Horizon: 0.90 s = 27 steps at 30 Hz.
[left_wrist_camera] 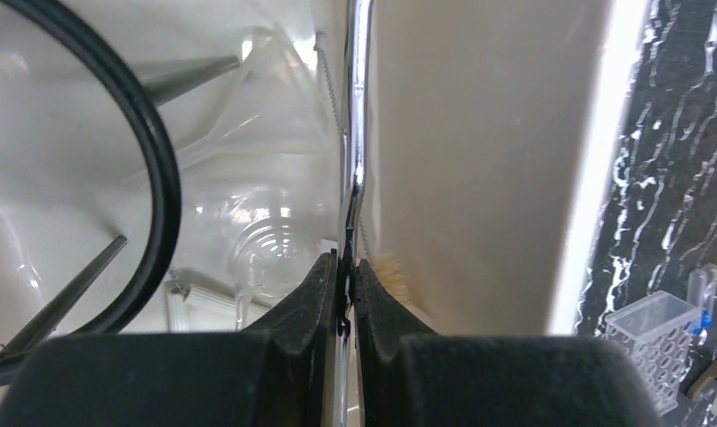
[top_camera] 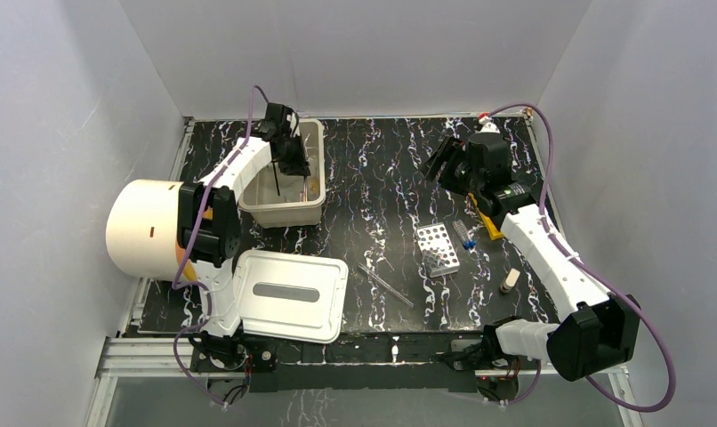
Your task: Organize the chemistry lab equipment
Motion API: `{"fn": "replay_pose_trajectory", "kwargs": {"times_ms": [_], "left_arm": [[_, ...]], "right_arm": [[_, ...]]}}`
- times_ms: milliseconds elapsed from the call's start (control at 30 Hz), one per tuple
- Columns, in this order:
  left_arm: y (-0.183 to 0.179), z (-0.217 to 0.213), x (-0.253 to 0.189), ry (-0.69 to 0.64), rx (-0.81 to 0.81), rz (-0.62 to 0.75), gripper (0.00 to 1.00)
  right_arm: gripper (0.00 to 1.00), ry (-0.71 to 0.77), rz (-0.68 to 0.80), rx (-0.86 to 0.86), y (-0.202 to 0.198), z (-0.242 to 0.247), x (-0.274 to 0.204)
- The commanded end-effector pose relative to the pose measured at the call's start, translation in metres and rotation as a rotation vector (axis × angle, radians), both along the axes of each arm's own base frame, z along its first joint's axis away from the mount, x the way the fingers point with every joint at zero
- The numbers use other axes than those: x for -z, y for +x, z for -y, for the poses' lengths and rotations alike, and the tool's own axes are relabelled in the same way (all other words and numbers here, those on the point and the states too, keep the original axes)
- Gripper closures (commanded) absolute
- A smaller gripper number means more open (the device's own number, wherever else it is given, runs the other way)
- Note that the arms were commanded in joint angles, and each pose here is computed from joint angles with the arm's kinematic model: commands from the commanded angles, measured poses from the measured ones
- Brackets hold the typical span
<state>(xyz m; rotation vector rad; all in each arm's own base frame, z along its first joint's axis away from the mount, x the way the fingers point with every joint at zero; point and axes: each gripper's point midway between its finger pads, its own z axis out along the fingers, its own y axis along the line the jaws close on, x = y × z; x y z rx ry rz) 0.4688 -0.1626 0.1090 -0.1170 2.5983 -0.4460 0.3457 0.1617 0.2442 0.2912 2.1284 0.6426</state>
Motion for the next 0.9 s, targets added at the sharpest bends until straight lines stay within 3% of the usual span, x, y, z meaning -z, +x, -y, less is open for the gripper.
{"fn": "replay_pose_trajectory", "kwargs": {"times_ms": [0,367,567,867], "left_arm": [[-0.002,-0.011,-0.025,0.013,-0.043,0.060,1.00],[0.009,0.018,-0.023,-0.126,0.021,0.024,1.00],[0.007,0.014,-0.018,-0.113,0.007,0.002,0.82],[0.004,0.008,-0.010,-0.085,-0.004,-0.019,0.82]], "right_arm": [[0.28,-0.002,0.109,0.003,0.012,0.002,-0.024],[0.28,0.000,0.141,-0.008,0.016,0.000,-0.027],[0.27,-0.036,0.132,0.008,0.012,0.007,-0.018],[0.27,-0.064,0.126,0.013,0.013,0.011,-0.011]]}}
